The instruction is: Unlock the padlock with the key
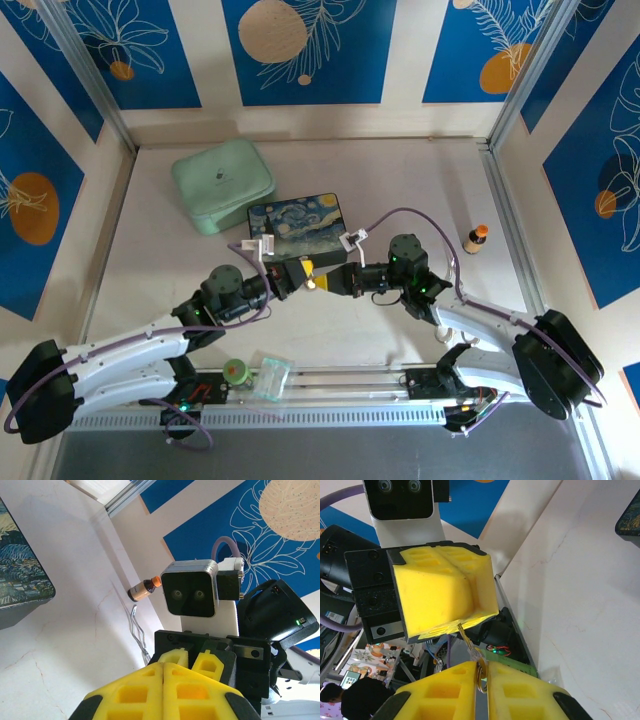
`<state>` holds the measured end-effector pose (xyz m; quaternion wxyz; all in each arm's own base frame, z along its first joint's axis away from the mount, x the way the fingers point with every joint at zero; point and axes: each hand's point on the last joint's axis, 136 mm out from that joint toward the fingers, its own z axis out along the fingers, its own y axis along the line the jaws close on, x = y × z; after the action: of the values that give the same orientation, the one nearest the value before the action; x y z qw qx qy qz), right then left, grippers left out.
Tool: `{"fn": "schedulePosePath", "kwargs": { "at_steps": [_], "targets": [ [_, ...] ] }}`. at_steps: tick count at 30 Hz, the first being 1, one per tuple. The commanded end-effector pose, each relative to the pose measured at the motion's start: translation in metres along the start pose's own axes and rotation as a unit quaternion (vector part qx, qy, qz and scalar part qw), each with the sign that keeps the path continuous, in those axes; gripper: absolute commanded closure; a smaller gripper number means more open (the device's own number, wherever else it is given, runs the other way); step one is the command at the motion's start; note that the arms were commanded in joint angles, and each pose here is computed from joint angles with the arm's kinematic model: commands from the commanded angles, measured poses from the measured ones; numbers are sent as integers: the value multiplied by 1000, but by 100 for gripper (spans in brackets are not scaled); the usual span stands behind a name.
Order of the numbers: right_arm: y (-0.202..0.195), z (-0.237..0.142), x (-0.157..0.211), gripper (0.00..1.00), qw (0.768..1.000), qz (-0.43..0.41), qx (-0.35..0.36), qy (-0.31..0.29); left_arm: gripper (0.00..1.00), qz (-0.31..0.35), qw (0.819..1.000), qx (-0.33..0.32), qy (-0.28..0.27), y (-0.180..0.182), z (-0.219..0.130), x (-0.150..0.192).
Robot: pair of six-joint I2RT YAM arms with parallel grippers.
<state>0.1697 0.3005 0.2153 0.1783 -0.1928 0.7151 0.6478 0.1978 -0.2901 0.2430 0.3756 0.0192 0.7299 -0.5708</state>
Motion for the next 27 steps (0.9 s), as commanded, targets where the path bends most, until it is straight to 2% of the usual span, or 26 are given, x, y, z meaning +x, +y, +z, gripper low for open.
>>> {"fn": "schedulePosePath", "kwargs": {
  "at_steps": [1,3,9,13,16,21,22,24,26,27],
  "targets": [
    [7,-1,2,85,1000,-14,-14,6,100,8,1000,20,-11,-7,-1,-5],
    [6,0,2,81,1000,-12,-12,8,100,6,1000,21,-11,-7,-1,-5],
    [6,3,1,83,1000,-21,-11,5,100,3,1000,19,-5,-5,1,-2],
    [11,6,-1,86,999,-33,-15,5,100,-4,1000,20,-2,-3,4,1],
    [8,7,2,93,999,-30,-12,12,100,-6,1000,15,-4,1,4,1],
    [-2,2,6,97,999,-31,23,8,100,-13,1000,2,-5,5,5,1],
    [-6,1,7,97,998,-37,41,6,95,-22,1000,-13,-8,11,4,0],
    [-18,-2,6,97,993,-55,100,1,70,-52,997,-53,-14,25,1,0],
    [-34,-6,6,97,978,-92,187,5,42,-93,989,-118,-9,44,-5,2],
    [-41,-9,5,97,968,-112,224,9,36,-116,981,-158,-5,55,-10,4]
  ]
}}
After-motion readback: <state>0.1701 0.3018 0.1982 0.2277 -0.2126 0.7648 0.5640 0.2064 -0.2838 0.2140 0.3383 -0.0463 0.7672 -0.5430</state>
